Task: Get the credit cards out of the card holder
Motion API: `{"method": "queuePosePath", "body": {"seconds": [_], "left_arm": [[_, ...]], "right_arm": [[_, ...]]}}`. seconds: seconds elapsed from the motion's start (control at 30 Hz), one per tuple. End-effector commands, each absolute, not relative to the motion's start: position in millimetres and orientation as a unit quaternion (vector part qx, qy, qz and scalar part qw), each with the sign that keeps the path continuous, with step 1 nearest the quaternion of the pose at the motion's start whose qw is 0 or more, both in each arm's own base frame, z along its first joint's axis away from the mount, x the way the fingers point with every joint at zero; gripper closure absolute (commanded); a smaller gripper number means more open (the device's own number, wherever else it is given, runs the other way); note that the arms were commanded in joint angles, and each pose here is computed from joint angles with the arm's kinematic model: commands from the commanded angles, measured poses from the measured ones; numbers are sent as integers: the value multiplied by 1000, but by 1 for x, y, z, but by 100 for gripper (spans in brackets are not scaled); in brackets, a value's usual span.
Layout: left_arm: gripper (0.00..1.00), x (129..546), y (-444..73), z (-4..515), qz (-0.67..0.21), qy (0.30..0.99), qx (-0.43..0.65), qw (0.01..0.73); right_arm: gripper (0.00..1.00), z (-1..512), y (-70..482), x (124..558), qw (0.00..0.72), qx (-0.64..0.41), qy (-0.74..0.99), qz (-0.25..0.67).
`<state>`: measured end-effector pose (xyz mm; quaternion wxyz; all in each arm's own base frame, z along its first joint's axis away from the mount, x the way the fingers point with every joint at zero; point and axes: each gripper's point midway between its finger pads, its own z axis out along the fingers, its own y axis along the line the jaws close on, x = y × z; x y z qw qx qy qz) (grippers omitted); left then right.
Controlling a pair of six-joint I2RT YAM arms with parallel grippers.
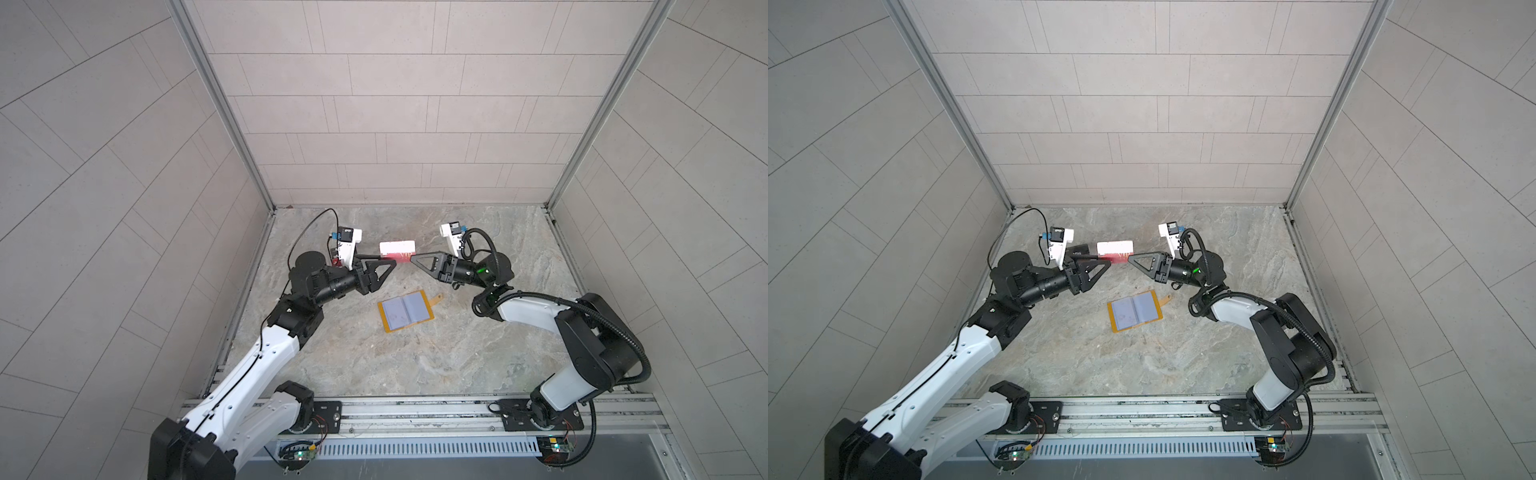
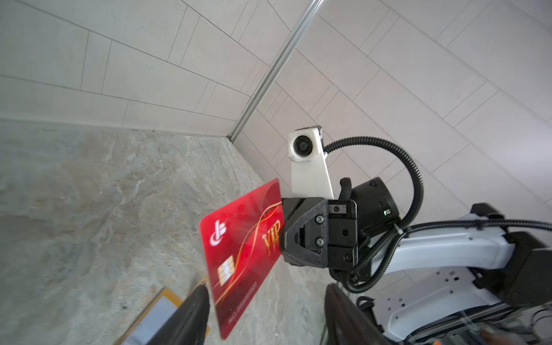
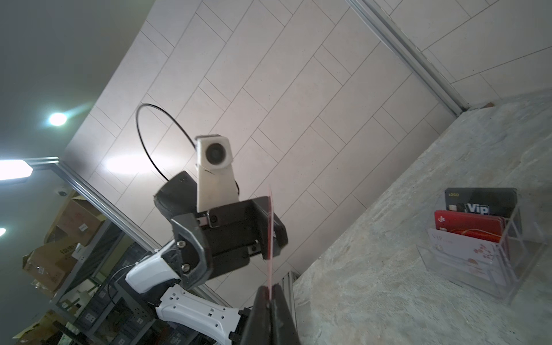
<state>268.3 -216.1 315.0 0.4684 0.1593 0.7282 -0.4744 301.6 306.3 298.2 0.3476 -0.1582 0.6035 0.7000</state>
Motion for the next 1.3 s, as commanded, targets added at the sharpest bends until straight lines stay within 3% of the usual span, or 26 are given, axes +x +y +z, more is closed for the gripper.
{"method": "queuePosePath", "body": {"seconds": [0.0,0.27,0.6,0.77,1.27], "left_arm": [[32,264,-204,302,-399,764,208,463],[33,270,-185,288,-342,801,225,437],[33,244,-202,287,-356,777,367,367],[42,229,-215,290,-412,748,405,328],[56,214,-220,277,-447,730,434,280]], "right_arm": [[100,300,309,295,347,-195,620,676],[100,262,303,286,324,-251,715,566],[100,255,302,244,262,-342,715,550],[100,258,305,228,247,-374,708,546],[100,271,316,217,236,-422,684,546]]}}
